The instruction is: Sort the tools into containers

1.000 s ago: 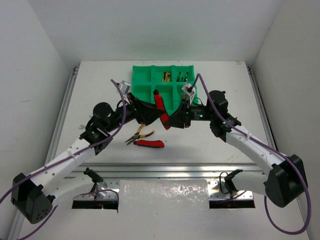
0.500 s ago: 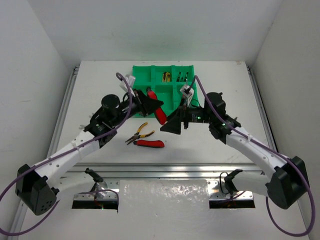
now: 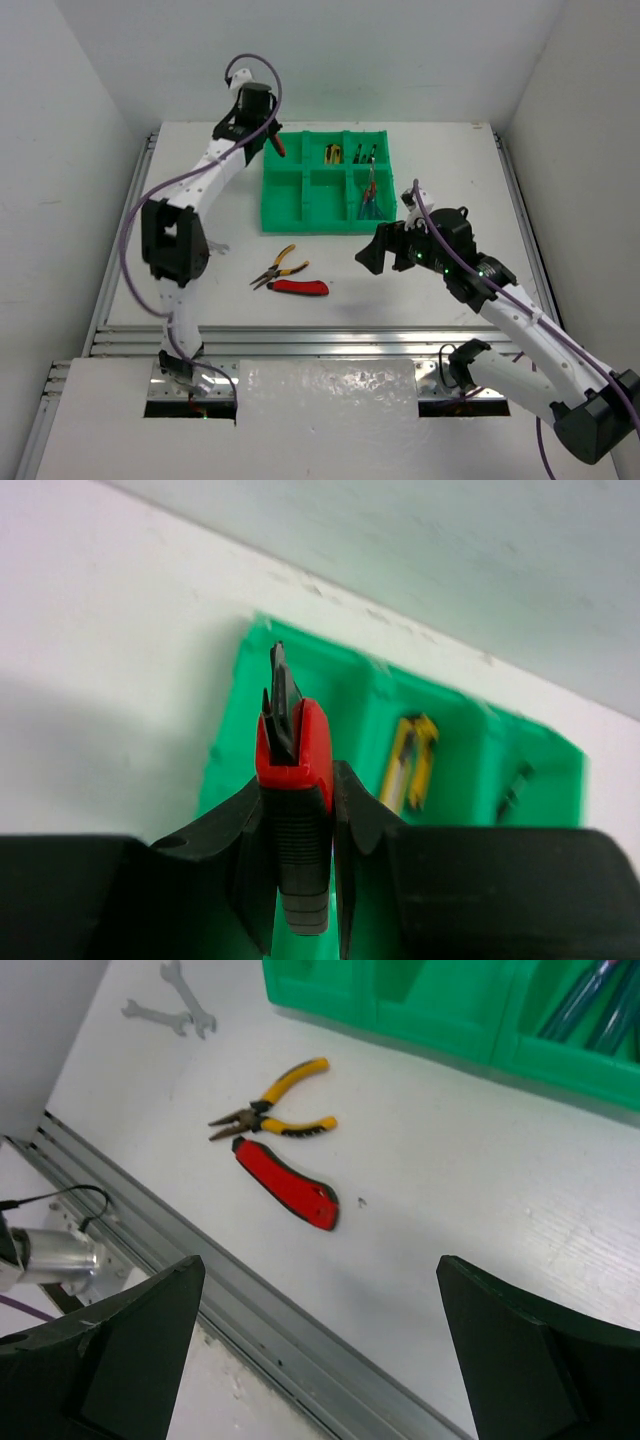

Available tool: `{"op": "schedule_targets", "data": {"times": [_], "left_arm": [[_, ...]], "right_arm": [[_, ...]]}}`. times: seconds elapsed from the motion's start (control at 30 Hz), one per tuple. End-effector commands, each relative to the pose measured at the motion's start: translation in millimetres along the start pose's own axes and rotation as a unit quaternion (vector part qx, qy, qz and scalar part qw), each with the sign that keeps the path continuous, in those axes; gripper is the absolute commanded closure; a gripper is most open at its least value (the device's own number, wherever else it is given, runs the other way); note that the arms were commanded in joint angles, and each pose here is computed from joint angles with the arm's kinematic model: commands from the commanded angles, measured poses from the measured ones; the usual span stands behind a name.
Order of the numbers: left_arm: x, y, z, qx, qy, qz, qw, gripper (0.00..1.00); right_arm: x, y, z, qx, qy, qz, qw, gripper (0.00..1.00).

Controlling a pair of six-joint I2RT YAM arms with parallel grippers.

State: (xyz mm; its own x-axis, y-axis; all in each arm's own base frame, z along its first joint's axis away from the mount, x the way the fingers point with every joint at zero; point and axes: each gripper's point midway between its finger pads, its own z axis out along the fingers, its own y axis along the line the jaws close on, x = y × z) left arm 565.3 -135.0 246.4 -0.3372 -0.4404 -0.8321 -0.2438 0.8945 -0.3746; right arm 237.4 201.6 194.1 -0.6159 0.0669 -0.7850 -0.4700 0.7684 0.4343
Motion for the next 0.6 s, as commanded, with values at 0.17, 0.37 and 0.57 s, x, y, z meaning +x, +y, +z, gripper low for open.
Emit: {"op": "schedule_targets", "data": {"times": [0.17, 0.37, 0.57], "left_arm": [[5.3, 9.7, 96.5, 0.009, 0.025, 0.003, 1.0, 1.0], [11.8, -7.5, 115.3, 0.058, 0.015, -0.035, 0.998, 0.96], [20.0, -18.5, 124.1, 0.083, 0.024, -0.064, 0.994, 0.91]], "right_arm": [[33.5, -11.7, -8.7, 0.011, 0.038, -0.019, 0.999, 0.01], [39.1, -14.2, -13.3, 0.015, 0.042, -0.021, 0.999, 0.01], [45.4, -13.3, -13.6, 0.009, 0.047, -0.017, 0.999, 0.01]]}}
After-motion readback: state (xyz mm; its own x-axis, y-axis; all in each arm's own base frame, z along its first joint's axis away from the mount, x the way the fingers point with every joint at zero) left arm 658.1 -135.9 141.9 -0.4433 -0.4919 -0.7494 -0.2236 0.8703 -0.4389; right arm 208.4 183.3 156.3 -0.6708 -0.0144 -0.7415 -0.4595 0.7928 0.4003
